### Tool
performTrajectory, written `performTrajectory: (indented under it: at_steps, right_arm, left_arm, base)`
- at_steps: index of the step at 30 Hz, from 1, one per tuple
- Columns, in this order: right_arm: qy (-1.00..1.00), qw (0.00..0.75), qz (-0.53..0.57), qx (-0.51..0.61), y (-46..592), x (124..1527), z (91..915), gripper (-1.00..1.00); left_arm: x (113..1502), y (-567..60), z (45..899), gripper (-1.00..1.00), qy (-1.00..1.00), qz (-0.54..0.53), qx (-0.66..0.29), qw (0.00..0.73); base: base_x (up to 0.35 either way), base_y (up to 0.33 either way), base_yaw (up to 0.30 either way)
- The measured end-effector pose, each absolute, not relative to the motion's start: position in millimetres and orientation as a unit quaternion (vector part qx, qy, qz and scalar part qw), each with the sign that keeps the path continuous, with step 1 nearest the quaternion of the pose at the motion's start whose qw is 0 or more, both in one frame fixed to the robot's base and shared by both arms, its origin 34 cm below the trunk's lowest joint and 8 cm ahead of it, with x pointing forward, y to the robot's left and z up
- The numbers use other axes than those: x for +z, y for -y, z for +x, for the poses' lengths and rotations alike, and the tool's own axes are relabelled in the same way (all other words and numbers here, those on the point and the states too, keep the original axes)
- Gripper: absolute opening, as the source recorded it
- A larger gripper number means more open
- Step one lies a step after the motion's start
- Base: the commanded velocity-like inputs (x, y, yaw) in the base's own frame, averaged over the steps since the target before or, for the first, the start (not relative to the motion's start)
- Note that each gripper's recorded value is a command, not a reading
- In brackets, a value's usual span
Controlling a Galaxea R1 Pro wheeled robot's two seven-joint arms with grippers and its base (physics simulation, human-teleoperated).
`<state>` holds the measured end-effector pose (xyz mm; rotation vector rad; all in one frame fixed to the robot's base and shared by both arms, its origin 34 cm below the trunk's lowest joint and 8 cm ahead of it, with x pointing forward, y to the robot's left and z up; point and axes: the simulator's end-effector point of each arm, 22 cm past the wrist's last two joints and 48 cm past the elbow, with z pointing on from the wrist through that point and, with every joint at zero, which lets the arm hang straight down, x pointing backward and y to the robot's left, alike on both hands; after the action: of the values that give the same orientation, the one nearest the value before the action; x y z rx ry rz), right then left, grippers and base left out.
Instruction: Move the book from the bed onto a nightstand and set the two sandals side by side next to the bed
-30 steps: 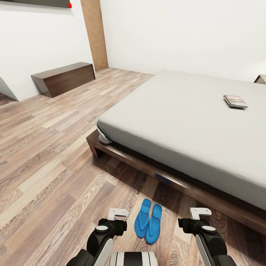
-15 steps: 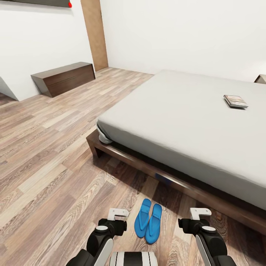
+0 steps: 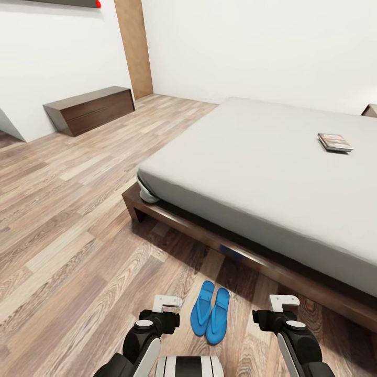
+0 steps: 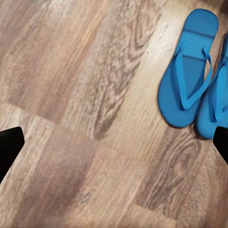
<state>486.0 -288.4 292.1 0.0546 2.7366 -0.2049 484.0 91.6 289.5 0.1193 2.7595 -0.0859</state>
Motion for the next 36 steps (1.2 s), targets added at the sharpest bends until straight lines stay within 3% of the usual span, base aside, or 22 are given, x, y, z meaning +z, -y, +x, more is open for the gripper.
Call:
performTrajectory:
  at_steps: [16, 36]
  right_arm:
    - [-0.979, 0.189, 0.018, -0.074, 288, 287, 480, 1.00]
    - [-0.980, 0.181, 0.018, -0.074, 288, 282, 473, 1.00]
  left_arm:
    - [285, -91, 481, 1.00, -0.982, 0.043, -0.031, 0.183]
    - [283, -91, 480, 1.00, -0.982, 0.043, -0.031, 0.180]
  base:
    - [0.000, 0.000, 0.041]
    - [0.000, 0.000, 0.156]
